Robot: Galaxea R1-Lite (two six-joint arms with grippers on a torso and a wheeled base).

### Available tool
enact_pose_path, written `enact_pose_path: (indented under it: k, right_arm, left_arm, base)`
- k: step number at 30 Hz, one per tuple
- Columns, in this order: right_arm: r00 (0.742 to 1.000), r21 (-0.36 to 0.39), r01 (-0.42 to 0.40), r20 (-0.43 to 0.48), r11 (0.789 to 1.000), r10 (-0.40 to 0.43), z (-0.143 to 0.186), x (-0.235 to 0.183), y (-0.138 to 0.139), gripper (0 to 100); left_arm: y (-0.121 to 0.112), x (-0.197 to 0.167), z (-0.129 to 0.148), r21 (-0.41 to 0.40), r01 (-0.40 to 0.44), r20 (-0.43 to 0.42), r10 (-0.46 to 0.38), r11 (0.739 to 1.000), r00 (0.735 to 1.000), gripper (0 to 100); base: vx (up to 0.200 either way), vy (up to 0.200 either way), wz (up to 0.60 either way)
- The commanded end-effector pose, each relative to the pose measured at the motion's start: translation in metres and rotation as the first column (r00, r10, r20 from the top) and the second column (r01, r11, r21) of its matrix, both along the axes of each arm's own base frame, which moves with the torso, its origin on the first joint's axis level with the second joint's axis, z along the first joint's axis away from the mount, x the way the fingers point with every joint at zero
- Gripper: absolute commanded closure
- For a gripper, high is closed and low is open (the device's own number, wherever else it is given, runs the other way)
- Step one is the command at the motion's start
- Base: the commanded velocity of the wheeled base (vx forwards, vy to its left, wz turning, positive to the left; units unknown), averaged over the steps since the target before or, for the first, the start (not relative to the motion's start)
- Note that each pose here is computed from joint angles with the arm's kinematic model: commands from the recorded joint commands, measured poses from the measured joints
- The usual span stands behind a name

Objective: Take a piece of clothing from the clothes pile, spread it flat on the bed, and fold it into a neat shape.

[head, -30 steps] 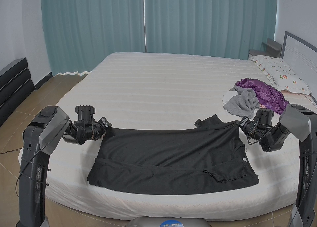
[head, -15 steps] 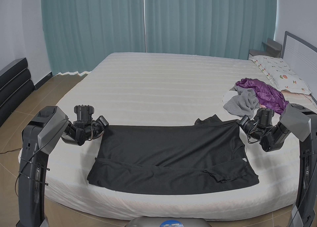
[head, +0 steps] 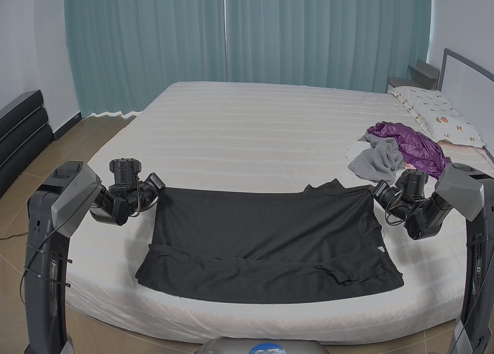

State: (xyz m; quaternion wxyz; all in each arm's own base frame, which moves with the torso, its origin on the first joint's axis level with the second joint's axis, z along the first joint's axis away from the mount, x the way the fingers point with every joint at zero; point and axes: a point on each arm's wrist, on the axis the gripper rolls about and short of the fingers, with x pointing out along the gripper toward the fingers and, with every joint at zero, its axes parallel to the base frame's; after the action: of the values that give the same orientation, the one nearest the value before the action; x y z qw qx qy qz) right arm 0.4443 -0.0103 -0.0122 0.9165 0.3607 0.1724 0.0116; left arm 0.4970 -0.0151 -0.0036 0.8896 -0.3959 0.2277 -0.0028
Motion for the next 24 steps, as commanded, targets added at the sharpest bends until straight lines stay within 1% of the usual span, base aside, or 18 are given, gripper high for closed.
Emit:
enact_pose_path:
  k: [1, 3, 7, 10, 14, 19, 24]
  right_arm:
    - [1.000, -0.009, -0.005, 0.026, 1.000, 0.006, 0.000, 0.001, 0.001, 100]
    - [0.999, -0.018, -0.012, 0.041, 1.000, 0.013, -0.001, 0.002, 0.003, 100]
    - [0.999, -0.058, -0.030, 0.044, 0.998, 0.032, -0.008, 0.003, 0.005, 100]
    - [0.998, -0.063, -0.031, 0.043, 0.997, 0.034, -0.010, 0.004, 0.005, 100]
    - [0.997, -0.069, -0.025, 0.074, 0.997, 0.031, -0.012, 0.012, 0.008, 100]
    - [0.997, -0.082, -0.035, 0.069, 0.996, 0.041, -0.020, 0.012, 0.013, 100]
    - [0.996, -0.080, -0.027, 0.087, 0.996, 0.034, -0.013, 0.014, 0.010, 100]
  left_arm:
    - [0.005, -0.003, 0.016, -0.003, -0.010, 0.022, 0.010, 1.000, 1.000, 100]
    - [0.007, -0.006, 0.019, -0.004, -0.013, 0.020, 0.013, 1.000, 1.000, 100]
    - [0.008, -0.009, 0.022, -0.004, -0.015, 0.040, 0.015, 1.000, 0.999, 100]
    - [0.007, -0.011, 0.020, -0.004, -0.011, 0.045, 0.011, 1.000, 0.999, 100]
    - [0.008, -0.011, 0.022, -0.005, -0.013, 0.054, 0.013, 1.000, 0.998, 100]
    - [0.008, -0.013, 0.018, -0.001, -0.013, 0.041, 0.013, 1.000, 0.999, 100]
    - [0.008, -0.013, 0.015, -0.002, -0.007, 0.033, 0.007, 1.000, 0.999, 100]
  base:
    - [0.000, 0.000, 0.00]
    - [0.000, 0.000, 0.00]
    - [0.000, 0.000, 0.00]
    - [0.000, 0.000, 0.00]
    - [0.000, 0.000, 0.00]
    - [0.000, 0.000, 0.00]
    - [0.000, 0.000, 0.00]
